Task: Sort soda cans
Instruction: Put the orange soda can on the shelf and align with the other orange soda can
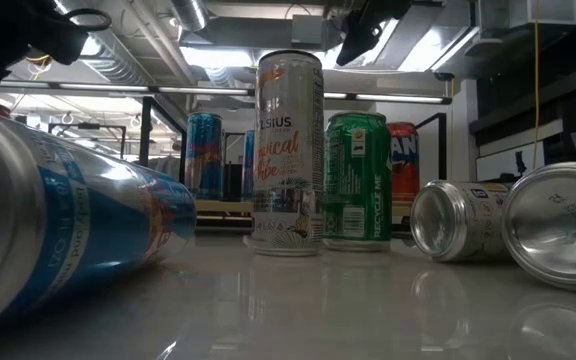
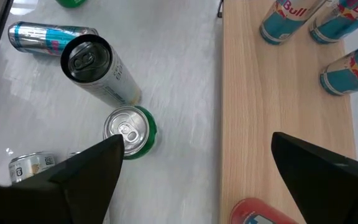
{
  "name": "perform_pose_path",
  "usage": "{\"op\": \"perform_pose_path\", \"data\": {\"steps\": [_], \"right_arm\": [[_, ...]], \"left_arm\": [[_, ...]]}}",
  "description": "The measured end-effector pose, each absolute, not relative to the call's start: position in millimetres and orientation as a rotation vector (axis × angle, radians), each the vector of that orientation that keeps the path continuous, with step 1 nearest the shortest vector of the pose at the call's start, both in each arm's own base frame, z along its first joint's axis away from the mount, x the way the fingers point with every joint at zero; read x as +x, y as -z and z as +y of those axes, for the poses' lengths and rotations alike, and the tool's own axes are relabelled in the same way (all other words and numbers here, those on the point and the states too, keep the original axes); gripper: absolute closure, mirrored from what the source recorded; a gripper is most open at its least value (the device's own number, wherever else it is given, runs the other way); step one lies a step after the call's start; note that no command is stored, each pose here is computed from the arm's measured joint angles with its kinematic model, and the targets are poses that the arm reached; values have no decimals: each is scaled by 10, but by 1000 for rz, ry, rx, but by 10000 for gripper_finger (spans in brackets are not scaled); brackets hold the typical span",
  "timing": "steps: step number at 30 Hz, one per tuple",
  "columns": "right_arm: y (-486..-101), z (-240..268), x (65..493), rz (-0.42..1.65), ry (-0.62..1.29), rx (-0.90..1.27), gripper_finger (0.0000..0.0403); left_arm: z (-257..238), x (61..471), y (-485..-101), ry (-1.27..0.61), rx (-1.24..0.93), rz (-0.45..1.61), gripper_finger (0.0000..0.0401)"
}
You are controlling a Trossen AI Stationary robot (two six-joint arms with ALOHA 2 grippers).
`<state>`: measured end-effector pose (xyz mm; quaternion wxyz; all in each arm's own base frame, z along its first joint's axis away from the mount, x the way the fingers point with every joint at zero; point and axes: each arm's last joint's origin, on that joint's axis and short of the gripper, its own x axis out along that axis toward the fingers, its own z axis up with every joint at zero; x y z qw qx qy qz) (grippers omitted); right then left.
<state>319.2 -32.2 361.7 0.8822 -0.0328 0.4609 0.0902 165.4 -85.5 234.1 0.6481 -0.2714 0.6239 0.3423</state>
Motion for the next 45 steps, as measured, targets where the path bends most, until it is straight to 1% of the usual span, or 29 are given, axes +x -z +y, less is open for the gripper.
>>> {"op": "perform_pose_path", "data": {"steps": [8, 14, 22, 27, 32, 38, 45], "right_arm": [[-3617, -322, 3192, 960, -188, -68, 6], [-3617, -322, 3192, 960, -188, -68, 6], [-3617, -322, 3192, 960, -188, -68, 6], [-3617, -322, 3193, 959, -188, -69, 6], [-3618, -322, 3194, 958, -188, -70, 6], [-3619, -322, 3195, 956, -189, -71, 6], [-3621, -322, 3198, 952, -188, -72, 6]], "left_arm": [[-864, 1660, -2344, -813, -680, 1411, 106], [-871, 1673, -2340, -821, -714, 1395, 101], [-882, 1688, -2336, -951, -875, 1326, 115], [-887, 1711, -2354, -954, -896, 1295, 118], [-913, 1829, -2486, -896, -916, 1180, 118], [-855, 1963, -2591, -792, -906, 1127, 119], [-692, 2194, -2649, -632, -806, 1002, 119]]}}
